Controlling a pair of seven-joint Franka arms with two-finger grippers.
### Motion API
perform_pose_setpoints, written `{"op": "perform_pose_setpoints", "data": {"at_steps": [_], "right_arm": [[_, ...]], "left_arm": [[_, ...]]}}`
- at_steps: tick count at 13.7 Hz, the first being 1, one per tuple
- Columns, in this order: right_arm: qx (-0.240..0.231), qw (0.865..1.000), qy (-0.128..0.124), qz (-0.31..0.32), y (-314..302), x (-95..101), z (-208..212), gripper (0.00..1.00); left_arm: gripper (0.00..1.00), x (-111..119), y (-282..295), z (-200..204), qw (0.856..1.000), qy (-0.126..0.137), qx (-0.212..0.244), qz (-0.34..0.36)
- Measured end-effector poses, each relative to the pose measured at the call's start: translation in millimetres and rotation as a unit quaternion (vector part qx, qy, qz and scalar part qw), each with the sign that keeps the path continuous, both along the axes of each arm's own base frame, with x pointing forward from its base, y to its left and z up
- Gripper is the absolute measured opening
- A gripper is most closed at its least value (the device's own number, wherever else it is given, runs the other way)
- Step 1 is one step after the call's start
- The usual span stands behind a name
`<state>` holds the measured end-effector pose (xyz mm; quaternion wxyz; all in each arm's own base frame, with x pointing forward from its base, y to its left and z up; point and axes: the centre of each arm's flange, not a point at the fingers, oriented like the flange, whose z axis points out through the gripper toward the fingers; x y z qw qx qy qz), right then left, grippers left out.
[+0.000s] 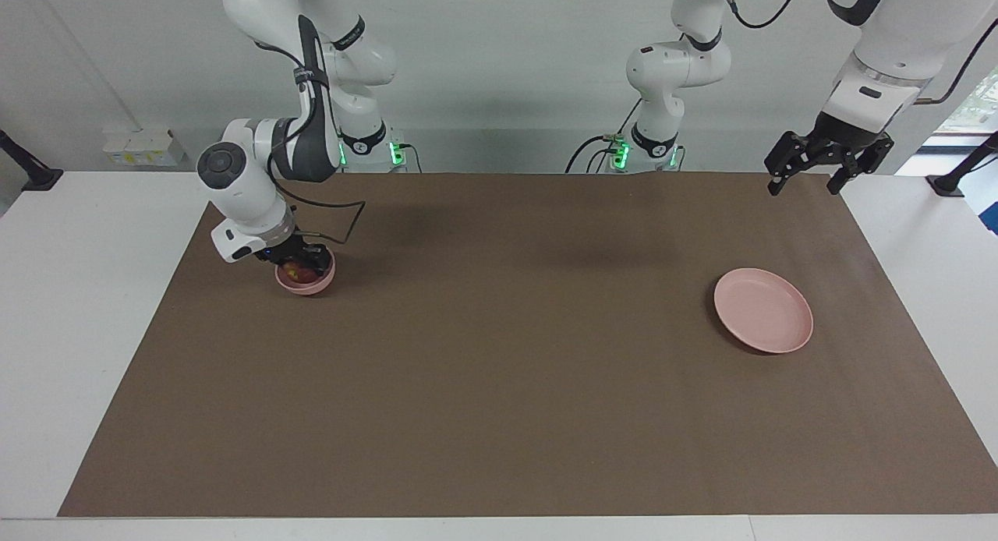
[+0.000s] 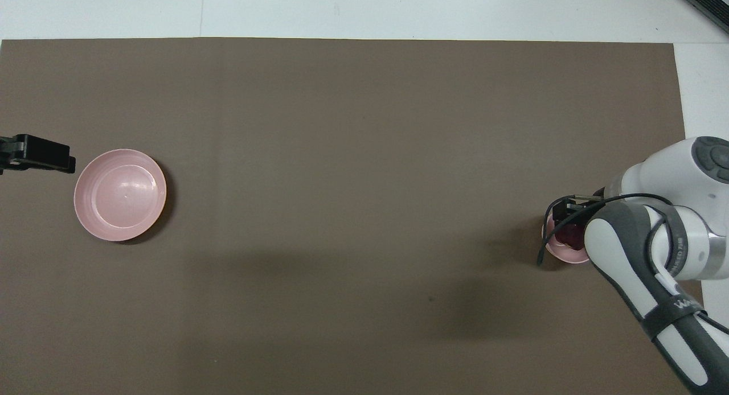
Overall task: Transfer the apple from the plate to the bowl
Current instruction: 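Lower the apple into the pink bowl with the right gripper, then open the right gripper and withdraw it from the bowl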
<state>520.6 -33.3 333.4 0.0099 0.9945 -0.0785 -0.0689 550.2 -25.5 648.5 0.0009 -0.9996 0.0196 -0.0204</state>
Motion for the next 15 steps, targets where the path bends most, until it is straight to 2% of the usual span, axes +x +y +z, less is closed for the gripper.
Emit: {"op": "perform_pose_setpoints", "data": {"at_steps": [5,7,8,10,13,15], "right_arm": [[0.000,1.000,0.001,0.001,1.3,-7.2,-11.0,0.78],[0.000,1.000,-0.002,0.005,1.1,-5.4,-1.2,0.96],[0.000,1.000,-0.002,0.009,0.8,-3.3,10.7,1.00],[0.000,1.000,-0.001,0.022,0.2,2.9,39.0,1.00],[0.000,0.998,-0.018,0.052,-1.7,18.2,82.8,1.00],[-0.001,0.998,-0.027,0.065,-3.0,28.6,115.1,1.00]], "left_arm": [[1.00,0.3,6.7,0.0,1.000,0.000,0.000,0.006],[1.00,0.3,6.8,0.0,1.000,0.000,0.000,0.006],[1.00,0.3,6.8,0.0,1.000,0.000,0.000,0.006],[1.00,-0.2,6.9,-0.4,1.000,0.002,0.000,0.006],[1.00,-4.1,4.3,-3.6,1.000,0.020,0.001,0.004],[1.00,-4.6,-1.2,-3.9,1.000,0.022,0.001,-0.001]]}}
